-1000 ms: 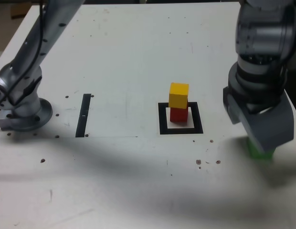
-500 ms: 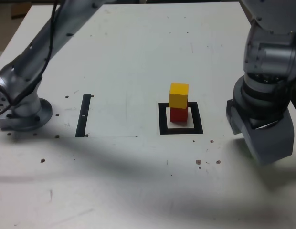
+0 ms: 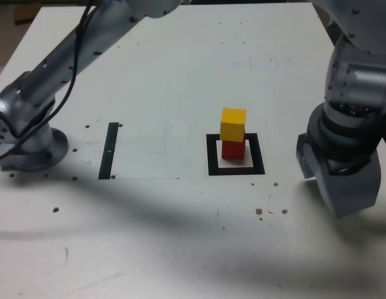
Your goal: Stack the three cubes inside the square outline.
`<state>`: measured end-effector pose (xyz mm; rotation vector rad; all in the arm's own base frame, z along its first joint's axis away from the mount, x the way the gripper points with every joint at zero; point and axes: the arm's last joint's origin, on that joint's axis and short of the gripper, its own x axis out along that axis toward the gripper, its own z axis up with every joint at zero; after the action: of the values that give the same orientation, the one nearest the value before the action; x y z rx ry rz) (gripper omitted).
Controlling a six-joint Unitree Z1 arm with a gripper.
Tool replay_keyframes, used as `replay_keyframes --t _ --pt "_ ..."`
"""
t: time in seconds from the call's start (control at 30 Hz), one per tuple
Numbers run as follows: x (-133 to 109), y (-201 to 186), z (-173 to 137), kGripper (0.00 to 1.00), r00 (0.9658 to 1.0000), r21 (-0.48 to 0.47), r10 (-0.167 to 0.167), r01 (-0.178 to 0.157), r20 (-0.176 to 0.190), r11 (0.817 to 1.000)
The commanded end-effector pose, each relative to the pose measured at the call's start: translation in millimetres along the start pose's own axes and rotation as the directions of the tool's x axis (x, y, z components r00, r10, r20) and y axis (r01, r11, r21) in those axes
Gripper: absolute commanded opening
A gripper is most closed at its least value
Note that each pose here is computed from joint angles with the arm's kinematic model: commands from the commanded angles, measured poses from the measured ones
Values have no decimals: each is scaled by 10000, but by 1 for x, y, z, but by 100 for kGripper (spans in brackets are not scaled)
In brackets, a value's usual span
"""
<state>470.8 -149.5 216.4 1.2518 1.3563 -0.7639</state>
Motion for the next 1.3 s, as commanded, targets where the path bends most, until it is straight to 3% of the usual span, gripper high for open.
replay_keyframes --t 0.0,0.17,0.57,0.73,0.9,1.27 --pt "0 0 3 49 10000 117 13 -13 51 9999" --pt "2 -1 5 42 10000 286 -24 22 87 9996" --pt "2 -1 6 38 10000 343 -77 75 55 9994" --pt "-1 -4 2 38 9999 175 -46 48 -144 9998" --pt "-16 -10 -9 38 9994 -236 79 -87 -326 9997" --pt "-70 -39 -51 38 9994 -1892 248 -289 -238 9815"
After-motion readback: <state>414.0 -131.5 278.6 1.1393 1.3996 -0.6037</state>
